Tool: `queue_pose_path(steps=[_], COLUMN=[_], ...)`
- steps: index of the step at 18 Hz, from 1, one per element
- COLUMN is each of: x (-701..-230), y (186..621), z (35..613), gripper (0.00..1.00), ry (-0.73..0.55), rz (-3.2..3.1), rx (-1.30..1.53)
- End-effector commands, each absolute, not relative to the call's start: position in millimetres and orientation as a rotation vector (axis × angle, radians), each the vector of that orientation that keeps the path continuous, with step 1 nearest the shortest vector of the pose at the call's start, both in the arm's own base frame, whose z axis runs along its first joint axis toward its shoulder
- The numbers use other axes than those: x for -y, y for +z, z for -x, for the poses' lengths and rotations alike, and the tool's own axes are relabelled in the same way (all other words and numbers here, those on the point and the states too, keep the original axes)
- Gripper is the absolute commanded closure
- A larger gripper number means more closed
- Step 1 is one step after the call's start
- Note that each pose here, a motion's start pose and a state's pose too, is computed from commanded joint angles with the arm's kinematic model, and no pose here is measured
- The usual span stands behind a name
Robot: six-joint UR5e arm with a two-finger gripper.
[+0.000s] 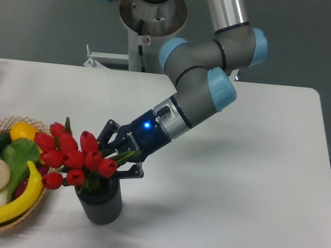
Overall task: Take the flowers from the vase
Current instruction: 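Lift the gripped tulips up out of the black vase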
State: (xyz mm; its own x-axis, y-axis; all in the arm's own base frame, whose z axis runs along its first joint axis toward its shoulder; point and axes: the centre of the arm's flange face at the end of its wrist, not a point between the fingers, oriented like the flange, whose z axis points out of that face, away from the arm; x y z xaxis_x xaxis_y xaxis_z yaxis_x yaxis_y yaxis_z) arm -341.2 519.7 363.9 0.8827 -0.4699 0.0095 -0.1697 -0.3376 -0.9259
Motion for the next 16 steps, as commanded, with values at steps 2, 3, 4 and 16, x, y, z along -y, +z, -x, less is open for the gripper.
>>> queue_pose_path(steps=[2,3,4,16], x=[-515,-515,-514,-515], y=[386,394,402,488], z=[341,342,343,348], gripper=[0.67,0.67,0.67,0.67], ry=[-0.329,-0.334,-0.332,-0.380], rz=[1.920,1.922,1.923,1.885], rx=[-0.429,-0.411,-0.393,-0.249])
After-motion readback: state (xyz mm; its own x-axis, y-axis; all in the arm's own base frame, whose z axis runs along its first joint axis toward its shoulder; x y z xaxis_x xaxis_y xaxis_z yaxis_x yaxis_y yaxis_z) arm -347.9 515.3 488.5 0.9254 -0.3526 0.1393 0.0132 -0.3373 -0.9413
